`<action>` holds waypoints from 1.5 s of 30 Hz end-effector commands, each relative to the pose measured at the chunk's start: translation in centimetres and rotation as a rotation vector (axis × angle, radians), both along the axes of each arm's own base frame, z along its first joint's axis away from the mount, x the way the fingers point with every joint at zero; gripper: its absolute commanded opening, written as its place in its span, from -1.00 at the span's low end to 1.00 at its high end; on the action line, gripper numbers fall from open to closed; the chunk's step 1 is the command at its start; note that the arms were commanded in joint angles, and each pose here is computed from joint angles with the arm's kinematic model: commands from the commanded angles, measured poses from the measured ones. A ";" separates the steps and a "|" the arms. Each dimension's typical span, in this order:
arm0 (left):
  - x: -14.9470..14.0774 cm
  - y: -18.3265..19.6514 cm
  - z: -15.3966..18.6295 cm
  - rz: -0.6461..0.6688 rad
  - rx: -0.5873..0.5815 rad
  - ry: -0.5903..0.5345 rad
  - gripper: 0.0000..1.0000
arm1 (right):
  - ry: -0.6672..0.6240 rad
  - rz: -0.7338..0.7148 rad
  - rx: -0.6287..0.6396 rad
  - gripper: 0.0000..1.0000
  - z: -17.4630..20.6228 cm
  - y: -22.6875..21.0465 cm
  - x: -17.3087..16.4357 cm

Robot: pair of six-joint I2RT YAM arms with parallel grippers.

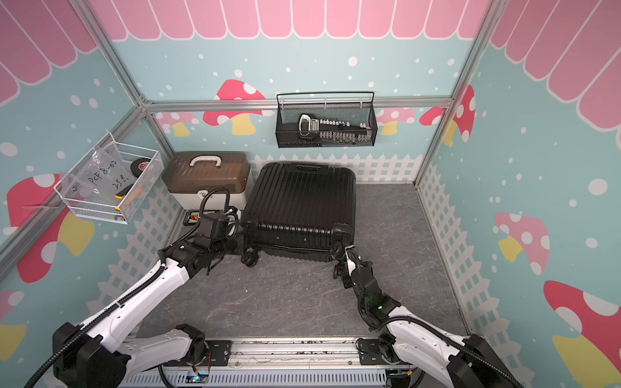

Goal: Close the suitcase zippers
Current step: Zip the zipper on the suitcase.

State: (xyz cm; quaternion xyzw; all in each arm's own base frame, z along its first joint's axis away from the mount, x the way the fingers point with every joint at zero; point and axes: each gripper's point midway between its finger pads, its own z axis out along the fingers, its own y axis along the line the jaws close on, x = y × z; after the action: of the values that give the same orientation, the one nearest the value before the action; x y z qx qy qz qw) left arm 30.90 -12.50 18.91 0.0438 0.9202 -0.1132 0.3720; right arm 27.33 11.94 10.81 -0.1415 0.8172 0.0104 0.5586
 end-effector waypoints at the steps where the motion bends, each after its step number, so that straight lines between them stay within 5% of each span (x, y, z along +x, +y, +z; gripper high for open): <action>1: -2.4 -1.7 1.4 -0.088 -0.058 -0.014 -0.30 | -0.015 0.061 0.006 -1.00 0.9 1.4 0.2; 5: -2.3 0.4 5.2 -0.091 0.074 -0.169 0.16 | -0.019 0.053 0.016 -1.00 0.9 1.1 0.0; 8: -2.1 -0.3 8.0 -0.198 0.164 -0.269 0.26 | -0.017 0.053 0.021 -1.00 0.7 1.0 -0.3; 19: -2.0 -15.2 10.3 -0.889 0.458 -0.481 0.56 | -0.002 0.064 0.037 -1.00 0.3 1.0 -0.7; 28: -0.8 -23.0 8.0 -1.145 0.491 -0.464 0.62 | 0.012 0.081 0.044 -1.00 0.0 1.3 -0.9; 39: 0.9 -25.4 4.0 -1.231 0.573 -0.361 0.64 | 0.028 0.107 0.068 -1.00 -0.4 1.5 -1.6; 45: 3.2 -25.5 2.8 -1.154 0.648 -0.331 0.64 | 0.037 0.157 0.085 -1.00 -0.4 2.1 -2.2</action>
State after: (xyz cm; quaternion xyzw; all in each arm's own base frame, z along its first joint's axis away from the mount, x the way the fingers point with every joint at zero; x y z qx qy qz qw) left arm 33.12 -37.90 22.91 0.6475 0.6661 -0.0325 0.3688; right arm 26.03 12.71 10.80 -0.1552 0.8153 0.0541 0.5552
